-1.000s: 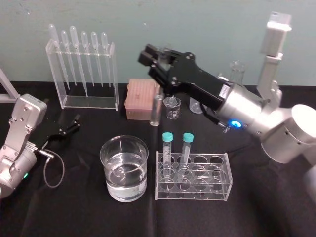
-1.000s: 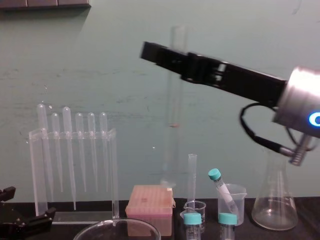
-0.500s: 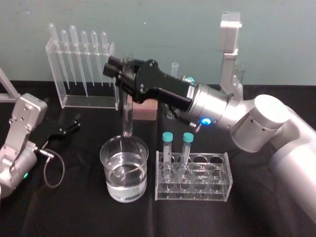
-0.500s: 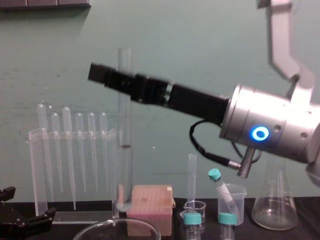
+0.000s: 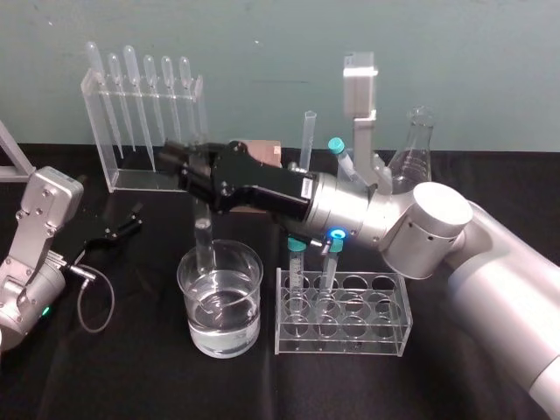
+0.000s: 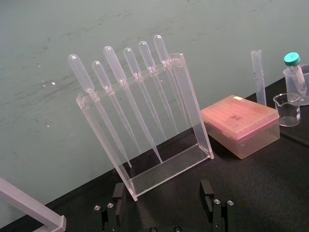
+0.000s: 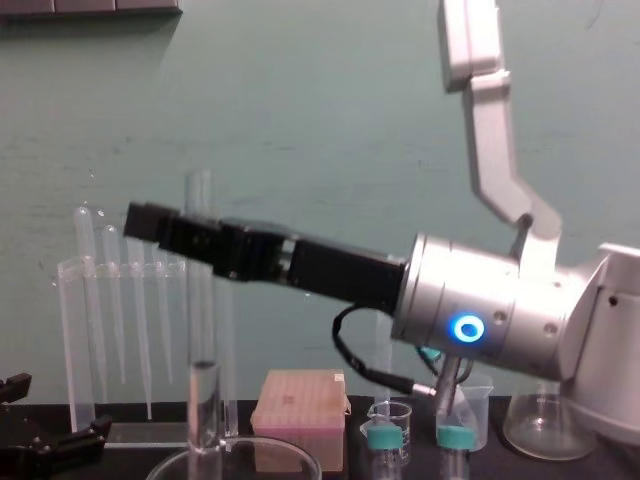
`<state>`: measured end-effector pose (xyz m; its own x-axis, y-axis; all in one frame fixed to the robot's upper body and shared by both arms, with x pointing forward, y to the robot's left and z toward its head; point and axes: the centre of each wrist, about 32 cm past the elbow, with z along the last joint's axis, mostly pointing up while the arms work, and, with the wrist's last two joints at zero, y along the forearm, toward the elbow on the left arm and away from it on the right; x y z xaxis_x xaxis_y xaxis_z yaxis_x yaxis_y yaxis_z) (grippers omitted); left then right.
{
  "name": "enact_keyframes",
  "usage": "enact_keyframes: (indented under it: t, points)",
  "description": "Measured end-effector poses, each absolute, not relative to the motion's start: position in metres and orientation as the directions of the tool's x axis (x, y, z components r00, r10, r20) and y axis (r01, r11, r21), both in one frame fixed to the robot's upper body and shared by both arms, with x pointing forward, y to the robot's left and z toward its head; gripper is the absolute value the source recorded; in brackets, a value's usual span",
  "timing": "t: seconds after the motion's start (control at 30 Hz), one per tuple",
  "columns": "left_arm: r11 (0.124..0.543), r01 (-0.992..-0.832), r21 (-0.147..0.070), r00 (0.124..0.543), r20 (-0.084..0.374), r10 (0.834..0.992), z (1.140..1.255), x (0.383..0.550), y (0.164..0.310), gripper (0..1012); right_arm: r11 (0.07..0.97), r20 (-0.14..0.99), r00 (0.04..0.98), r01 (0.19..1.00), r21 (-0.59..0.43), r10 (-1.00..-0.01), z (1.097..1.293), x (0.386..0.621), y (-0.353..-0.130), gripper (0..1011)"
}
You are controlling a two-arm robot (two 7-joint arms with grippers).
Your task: Hold the test tube with one hand and immerse one end into the beaker, then return it to the test tube rack.
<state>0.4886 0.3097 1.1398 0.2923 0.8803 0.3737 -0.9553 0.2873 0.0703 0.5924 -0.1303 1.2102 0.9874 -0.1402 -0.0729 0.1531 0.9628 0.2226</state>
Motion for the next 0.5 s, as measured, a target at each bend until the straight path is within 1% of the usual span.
enact_keyframes:
  t: [0.23, 0.5]
  points:
    - [0.287, -0.955, 0.070, 0.292, 0.374, 0.880, 1.140, 0.489, 0.310, 1000, 0.972, -0.108, 0.987, 0.135, 0.193, -0.116, 1.196, 0.594, -0.122, 194]
    - [0.287, -0.955, 0.070, 0.292, 0.374, 0.880, 1.140, 0.489, 0.310, 1000, 0.980, -0.138, 0.984, 0.132, 0.152, -0.112, 1.186, 0.593, -0.119, 194]
